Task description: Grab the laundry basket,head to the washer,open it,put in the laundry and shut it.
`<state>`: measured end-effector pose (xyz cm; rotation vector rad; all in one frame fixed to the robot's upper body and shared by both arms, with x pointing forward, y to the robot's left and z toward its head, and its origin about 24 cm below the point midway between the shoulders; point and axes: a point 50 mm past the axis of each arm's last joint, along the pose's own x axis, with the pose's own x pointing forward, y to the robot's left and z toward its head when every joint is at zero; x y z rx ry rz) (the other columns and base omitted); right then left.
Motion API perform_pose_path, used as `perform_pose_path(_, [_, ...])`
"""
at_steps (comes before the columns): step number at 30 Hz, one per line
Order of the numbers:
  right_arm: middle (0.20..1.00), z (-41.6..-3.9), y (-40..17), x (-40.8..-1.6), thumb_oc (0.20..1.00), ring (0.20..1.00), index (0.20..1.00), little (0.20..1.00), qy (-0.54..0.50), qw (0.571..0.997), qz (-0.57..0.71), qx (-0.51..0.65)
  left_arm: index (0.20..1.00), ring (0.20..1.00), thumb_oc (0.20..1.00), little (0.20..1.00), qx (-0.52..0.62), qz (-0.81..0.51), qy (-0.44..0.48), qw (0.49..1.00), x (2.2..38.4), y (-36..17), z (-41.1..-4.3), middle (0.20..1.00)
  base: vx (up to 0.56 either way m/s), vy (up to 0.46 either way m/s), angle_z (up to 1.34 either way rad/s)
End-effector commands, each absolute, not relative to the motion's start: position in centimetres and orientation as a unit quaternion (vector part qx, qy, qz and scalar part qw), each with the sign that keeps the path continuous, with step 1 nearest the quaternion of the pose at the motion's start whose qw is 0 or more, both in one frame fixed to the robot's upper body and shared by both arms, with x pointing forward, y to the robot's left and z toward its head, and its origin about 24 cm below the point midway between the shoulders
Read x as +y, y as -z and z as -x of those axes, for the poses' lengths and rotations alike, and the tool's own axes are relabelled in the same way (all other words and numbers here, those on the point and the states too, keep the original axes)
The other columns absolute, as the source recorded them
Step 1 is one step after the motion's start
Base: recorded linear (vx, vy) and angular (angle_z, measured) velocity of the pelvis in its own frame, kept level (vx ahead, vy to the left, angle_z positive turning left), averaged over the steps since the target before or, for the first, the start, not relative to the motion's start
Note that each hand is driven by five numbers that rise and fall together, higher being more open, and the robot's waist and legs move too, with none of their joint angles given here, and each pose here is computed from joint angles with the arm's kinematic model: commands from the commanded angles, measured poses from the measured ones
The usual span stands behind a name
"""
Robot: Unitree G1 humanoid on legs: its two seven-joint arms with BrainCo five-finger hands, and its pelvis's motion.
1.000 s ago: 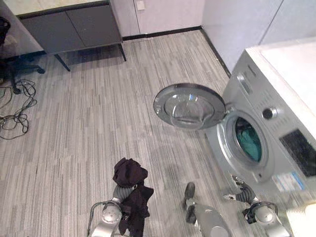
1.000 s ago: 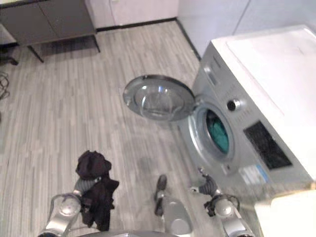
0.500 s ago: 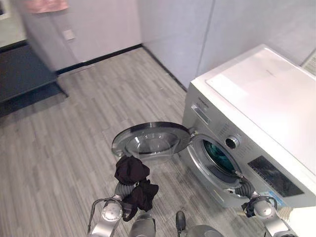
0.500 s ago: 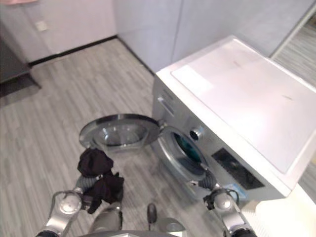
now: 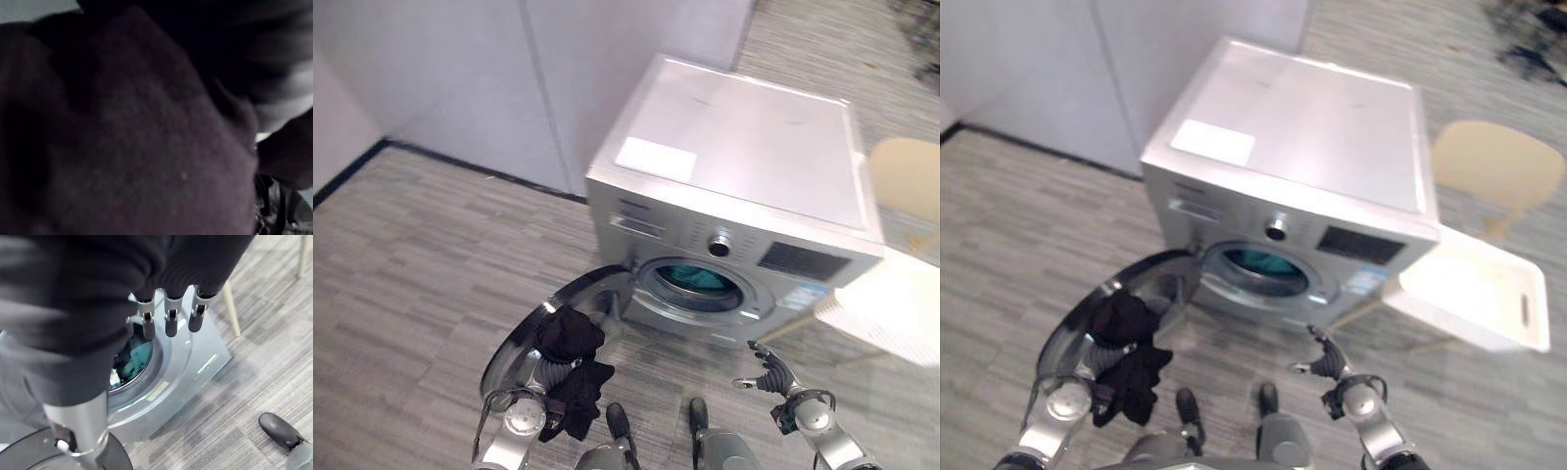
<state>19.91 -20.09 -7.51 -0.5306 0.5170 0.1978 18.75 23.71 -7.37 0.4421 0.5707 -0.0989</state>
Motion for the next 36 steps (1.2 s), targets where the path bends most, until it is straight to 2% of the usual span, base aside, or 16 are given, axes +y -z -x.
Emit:
perform_pose_path(1, [1.000, -21.5, 5.9, -21.4, 1.000, 1.000, 1.000, 1.000, -0.079, 0.931, 0.285, 0.214, 0.200, 0.200, 0.200, 0.200, 0.217, -0.241, 0.062, 0.944, 23.1, 5.6, -20.3, 0.200, 0.04, -0.030, -0.94])
perform_pose_path(12, [1.000, -20.7, 5.6, -24.2, 1.000, 1.000, 1.000, 1.000, -0.028, 0.930, 0.288, 0.228, 0.200, 0.200, 0.200, 0.200, 0.208, -0.218, 0.065, 0.951, 21.6, 5.6, -21.1, 0.200, 0.12, -0.135, -0.13])
perform_pose_path(21, [1.000, -21.1, 5.7, -24.1, 1.000, 1.000, 1.000, 1.000, -0.030, 0.929, 0.289, 0.229, 0.200, 0.200, 0.200, 0.200, 0.195, -0.226, 0.069, 0.952, 21.0, 5.3, -22.0, 0.200, 0.07, 0.112, -0.45])
perform_pose_path(30, [1.000, -24.5, 3.5, -22.4, 1.000, 1.000, 1.000, 1.000, -0.029, 0.945, 0.276, 0.172, 0.200, 0.200, 0.200, 0.200, 0.112, -0.254, 0.035, 0.960, 21.8, 1.3, -26.3, 0.200, -0.14, 0.064, -0.29])
perform_pose_path(32, [1.000, -26.4, 1.2, -21.8, 1.000, 1.000, 1.000, 1.000, -0.018, 0.957, 0.263, 0.118, 0.200, 0.200, 0.200, 0.200, 0.051, -0.259, 0.025, 0.964, 21.3, -1.6, -28.6, 0.200, -0.08, -0.066, -0.05])
perform_pose_path(36, [1.000, -28.1, -1.6, -21.2, 1.000, 1.000, 1.000, 1.000, -0.006, 0.966, 0.254, 0.054, 0.200, 0.200, 0.200, 0.200, -0.009, -0.263, 0.011, 0.965, 20.7, -4.6, -30.6, 0.200, -0.12, -0.067, -0.02])
